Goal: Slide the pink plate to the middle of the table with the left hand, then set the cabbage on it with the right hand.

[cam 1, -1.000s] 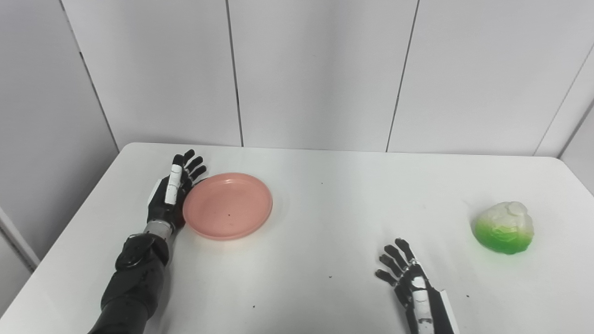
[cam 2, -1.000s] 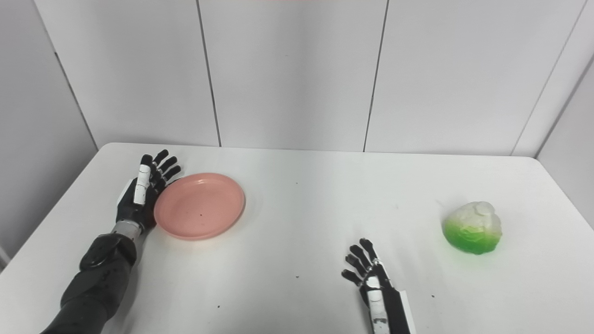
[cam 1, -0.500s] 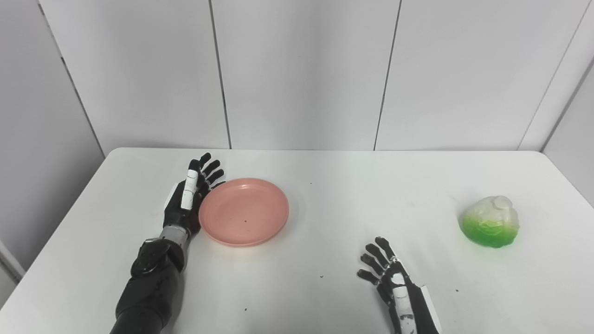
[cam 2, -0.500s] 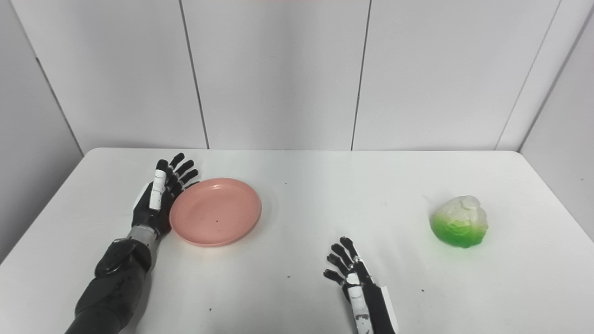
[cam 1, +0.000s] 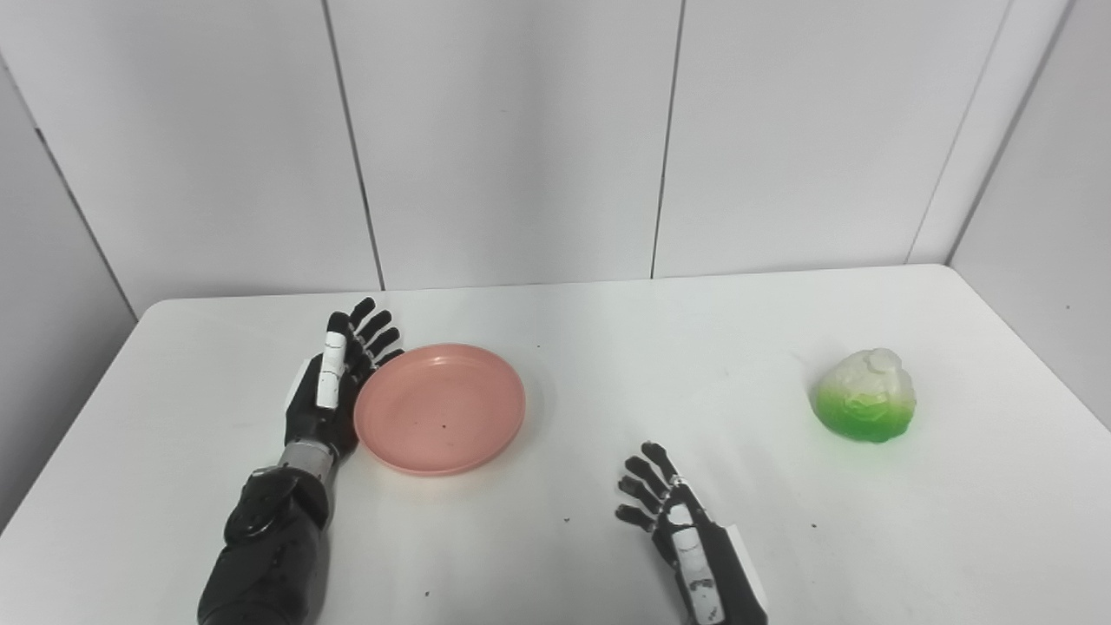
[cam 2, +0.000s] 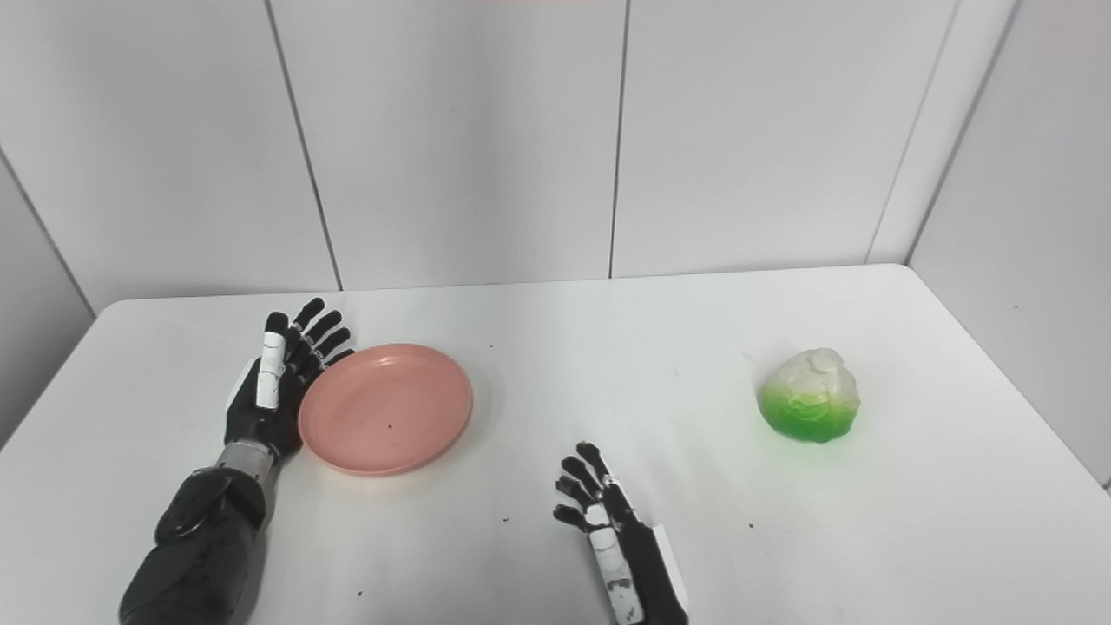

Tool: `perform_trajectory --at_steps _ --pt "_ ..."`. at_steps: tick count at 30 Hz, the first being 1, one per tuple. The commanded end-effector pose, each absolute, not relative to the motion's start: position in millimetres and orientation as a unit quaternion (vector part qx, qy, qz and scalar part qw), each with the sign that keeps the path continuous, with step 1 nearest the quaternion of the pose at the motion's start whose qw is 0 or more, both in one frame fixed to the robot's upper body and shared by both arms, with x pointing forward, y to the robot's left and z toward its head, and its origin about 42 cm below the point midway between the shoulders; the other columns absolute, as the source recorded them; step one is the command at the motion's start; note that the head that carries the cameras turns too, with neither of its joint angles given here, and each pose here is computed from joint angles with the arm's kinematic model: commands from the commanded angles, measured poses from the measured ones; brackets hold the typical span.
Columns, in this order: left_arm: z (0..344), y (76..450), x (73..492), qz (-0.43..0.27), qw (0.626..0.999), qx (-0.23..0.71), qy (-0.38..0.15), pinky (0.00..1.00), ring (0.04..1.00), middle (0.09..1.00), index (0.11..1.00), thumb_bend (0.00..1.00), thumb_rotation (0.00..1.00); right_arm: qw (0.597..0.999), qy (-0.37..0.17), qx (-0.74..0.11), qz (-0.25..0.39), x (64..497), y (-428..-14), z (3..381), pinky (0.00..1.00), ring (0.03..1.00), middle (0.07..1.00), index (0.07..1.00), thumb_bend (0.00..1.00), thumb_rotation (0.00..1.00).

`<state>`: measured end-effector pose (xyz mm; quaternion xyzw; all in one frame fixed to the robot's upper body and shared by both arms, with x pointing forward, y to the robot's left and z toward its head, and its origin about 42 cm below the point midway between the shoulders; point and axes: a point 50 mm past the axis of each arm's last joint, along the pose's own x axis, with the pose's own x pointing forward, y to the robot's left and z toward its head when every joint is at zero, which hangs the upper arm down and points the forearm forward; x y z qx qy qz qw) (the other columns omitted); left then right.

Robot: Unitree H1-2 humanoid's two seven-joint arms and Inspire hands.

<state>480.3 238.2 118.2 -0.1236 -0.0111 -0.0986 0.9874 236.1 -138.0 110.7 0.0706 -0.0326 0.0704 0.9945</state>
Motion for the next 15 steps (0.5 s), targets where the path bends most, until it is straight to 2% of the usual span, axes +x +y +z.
perform_trajectory --at_steps 1,6,15 --pt "118 230 482 -0.115 0.984 -0.132 -0.001 0.84 0.9 0.912 0.907 1.0 0.87 0.995 0.032 0.08 0.06 206 -128 88 0.83 0.867 0.892 0.931 0.84 0.99" --pt "120 226 481 -0.116 0.984 -0.135 -0.007 0.82 0.9 0.906 0.9 1.0 0.86 0.995 0.03 0.072 0.061 206 -118 91 0.83 0.871 0.901 0.943 0.79 1.0" --pt "135 203 475 -0.129 0.983 -0.131 -0.03 0.83 0.896 0.911 0.908 1.0 0.89 0.996 0.035 0.061 0.061 210 -109 91 0.83 0.872 0.906 0.957 0.79 1.0"
